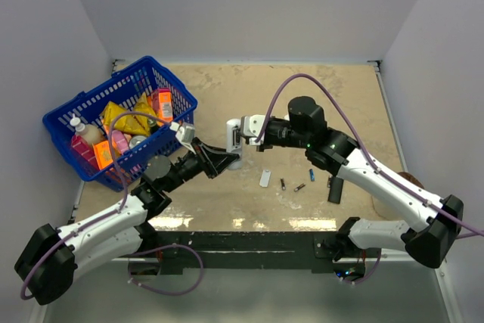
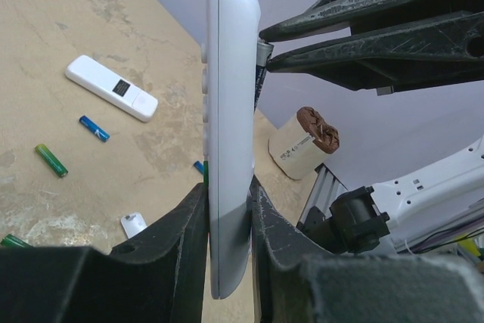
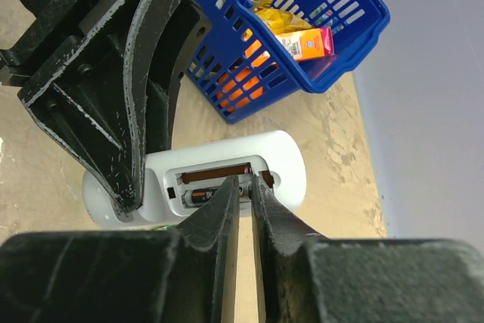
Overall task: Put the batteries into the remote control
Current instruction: Load the battery into the remote control.
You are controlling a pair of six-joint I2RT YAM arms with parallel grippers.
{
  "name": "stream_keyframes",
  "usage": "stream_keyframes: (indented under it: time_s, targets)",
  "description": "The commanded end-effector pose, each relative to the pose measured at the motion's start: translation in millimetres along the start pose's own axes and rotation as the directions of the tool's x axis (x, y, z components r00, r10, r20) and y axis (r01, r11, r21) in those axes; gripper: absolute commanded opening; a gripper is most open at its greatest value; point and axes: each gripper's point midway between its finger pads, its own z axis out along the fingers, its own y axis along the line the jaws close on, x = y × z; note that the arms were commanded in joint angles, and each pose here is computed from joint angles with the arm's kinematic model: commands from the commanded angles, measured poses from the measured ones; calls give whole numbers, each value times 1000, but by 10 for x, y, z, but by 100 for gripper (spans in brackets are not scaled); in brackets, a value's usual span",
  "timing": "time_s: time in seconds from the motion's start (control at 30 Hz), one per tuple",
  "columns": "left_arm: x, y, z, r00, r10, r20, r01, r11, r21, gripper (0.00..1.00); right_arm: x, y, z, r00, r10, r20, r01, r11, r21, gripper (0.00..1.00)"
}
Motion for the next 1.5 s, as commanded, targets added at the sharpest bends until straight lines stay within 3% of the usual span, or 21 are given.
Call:
stream_keyframes:
  time_s: [0.0, 0.27, 0.57, 0.83, 1.0, 1.47]
  targets:
    - [-364, -348, 62, 992, 66, 108, -79, 989, 121, 0, 50, 86, 36, 1000, 6, -12, -7, 998, -56, 12]
    - [-489, -398, 43, 983, 86, 162, -107, 986, 126, 0, 227, 255, 84, 997, 48, -55, -54, 992, -115, 9]
    - [-597, -396, -14, 970, 112, 217, -137, 985, 104, 0, 443, 299, 53, 990, 84, -117, -92, 993, -68, 8]
    - [-646, -600, 4, 965, 127, 232, -174, 964, 199, 0, 656, 383, 119, 982, 116, -149, -125, 991, -52, 8]
    - [-677, -747, -14, 961, 139, 240, -202, 944, 262, 0, 785, 342, 111, 989, 57, -138, -55, 998, 17, 6]
    - [-663, -1027, -93, 960, 154, 234, -239, 887, 396, 0, 820, 103, 150, 994, -64, -91, 78, 985, 155, 15]
